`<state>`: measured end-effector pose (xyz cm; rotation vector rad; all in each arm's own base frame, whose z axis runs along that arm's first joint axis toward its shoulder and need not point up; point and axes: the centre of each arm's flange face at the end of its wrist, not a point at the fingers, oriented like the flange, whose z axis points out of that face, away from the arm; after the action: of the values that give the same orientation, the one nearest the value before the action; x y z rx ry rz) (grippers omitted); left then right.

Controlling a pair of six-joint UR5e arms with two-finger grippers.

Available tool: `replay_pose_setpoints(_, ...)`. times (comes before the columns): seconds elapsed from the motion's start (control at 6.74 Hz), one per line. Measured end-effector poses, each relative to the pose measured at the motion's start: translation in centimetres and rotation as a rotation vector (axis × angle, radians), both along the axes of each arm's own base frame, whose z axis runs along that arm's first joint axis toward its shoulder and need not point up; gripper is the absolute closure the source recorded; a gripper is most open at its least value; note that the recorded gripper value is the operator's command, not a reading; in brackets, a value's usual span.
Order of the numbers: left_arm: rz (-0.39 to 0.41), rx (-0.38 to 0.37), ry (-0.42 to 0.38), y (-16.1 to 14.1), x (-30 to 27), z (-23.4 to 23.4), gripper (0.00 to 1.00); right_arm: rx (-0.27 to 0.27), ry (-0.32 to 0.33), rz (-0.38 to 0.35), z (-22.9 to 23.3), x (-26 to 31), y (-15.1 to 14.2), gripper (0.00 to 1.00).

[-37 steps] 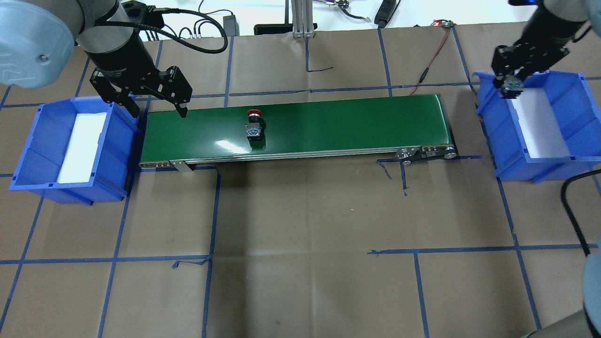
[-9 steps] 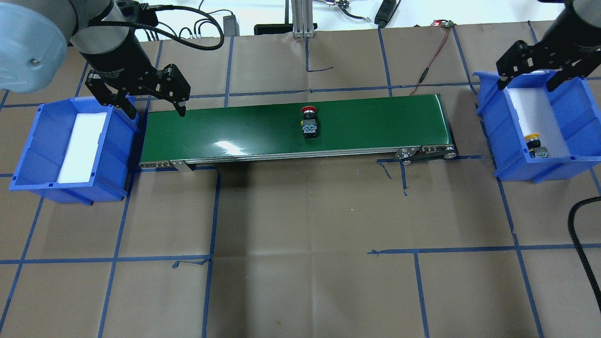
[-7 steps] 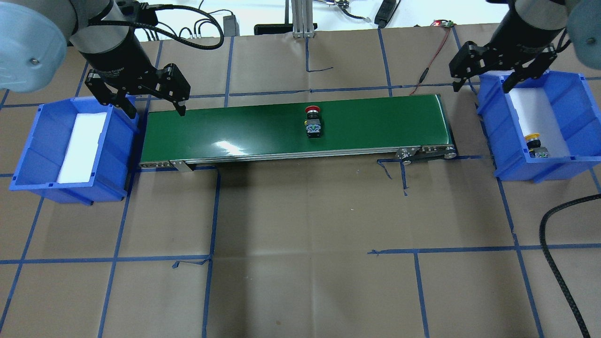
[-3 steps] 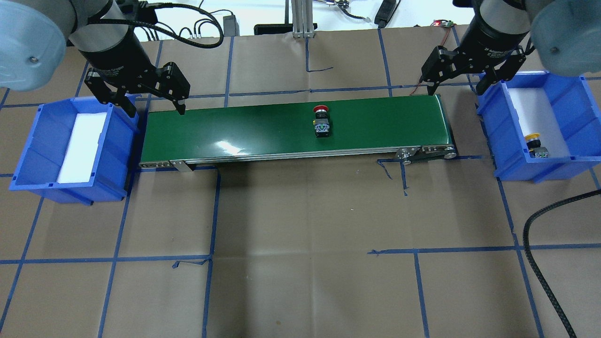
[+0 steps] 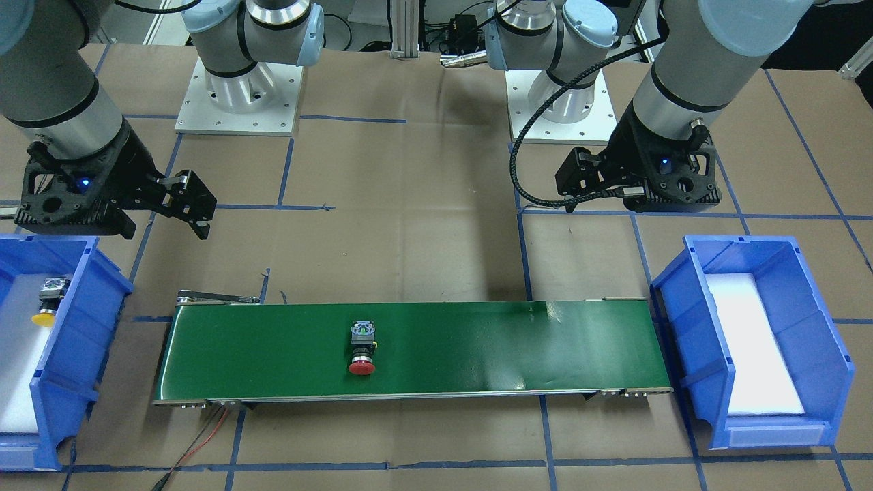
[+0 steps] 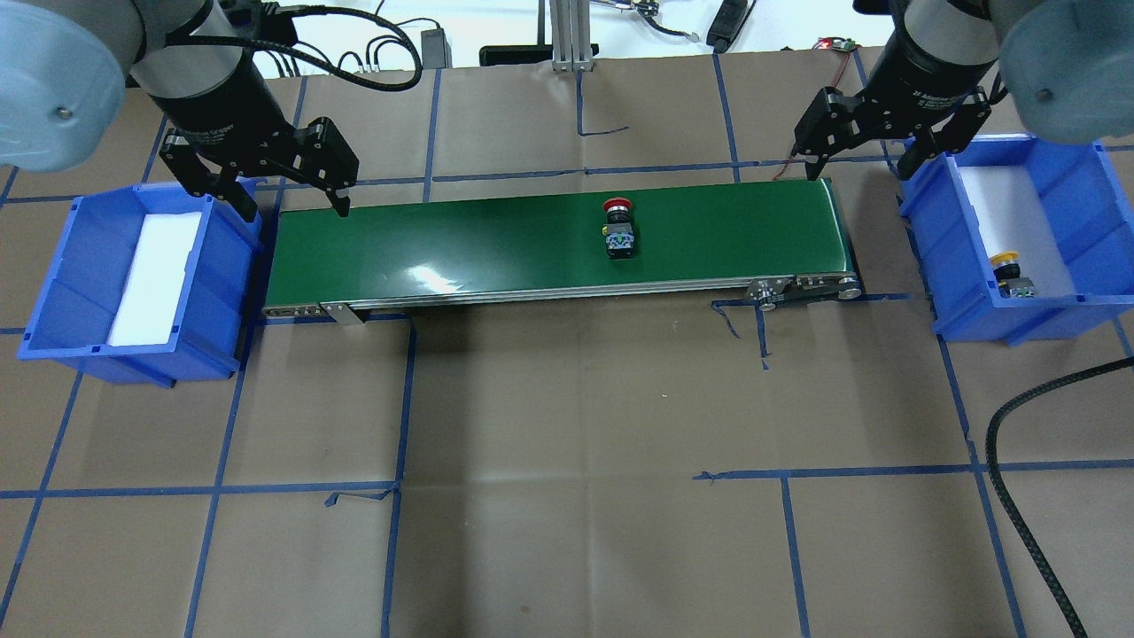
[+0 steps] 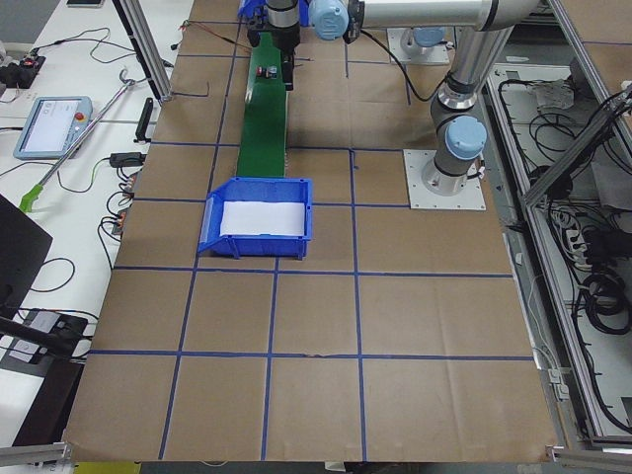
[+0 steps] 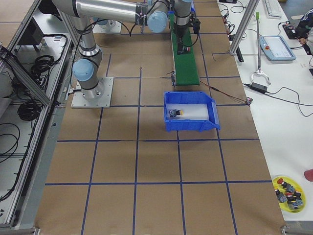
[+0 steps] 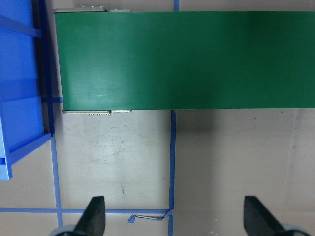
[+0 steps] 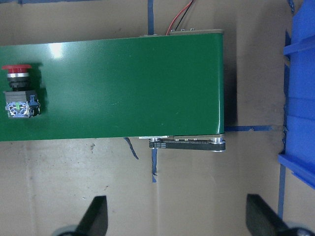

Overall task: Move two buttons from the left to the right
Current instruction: 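Move the right gripper back over the conveyor end toward the red button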

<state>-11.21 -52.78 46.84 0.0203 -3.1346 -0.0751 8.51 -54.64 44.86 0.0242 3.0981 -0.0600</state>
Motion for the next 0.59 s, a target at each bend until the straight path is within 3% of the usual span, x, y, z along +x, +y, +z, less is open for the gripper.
replay_pose_setpoints(0.59, 0.000, -0.001, 0.000, -0.05, 0.00, 0.03, 0.00, 0.006, 0.000, 0.000, -0.24, -0.01, -0.09, 0.00)
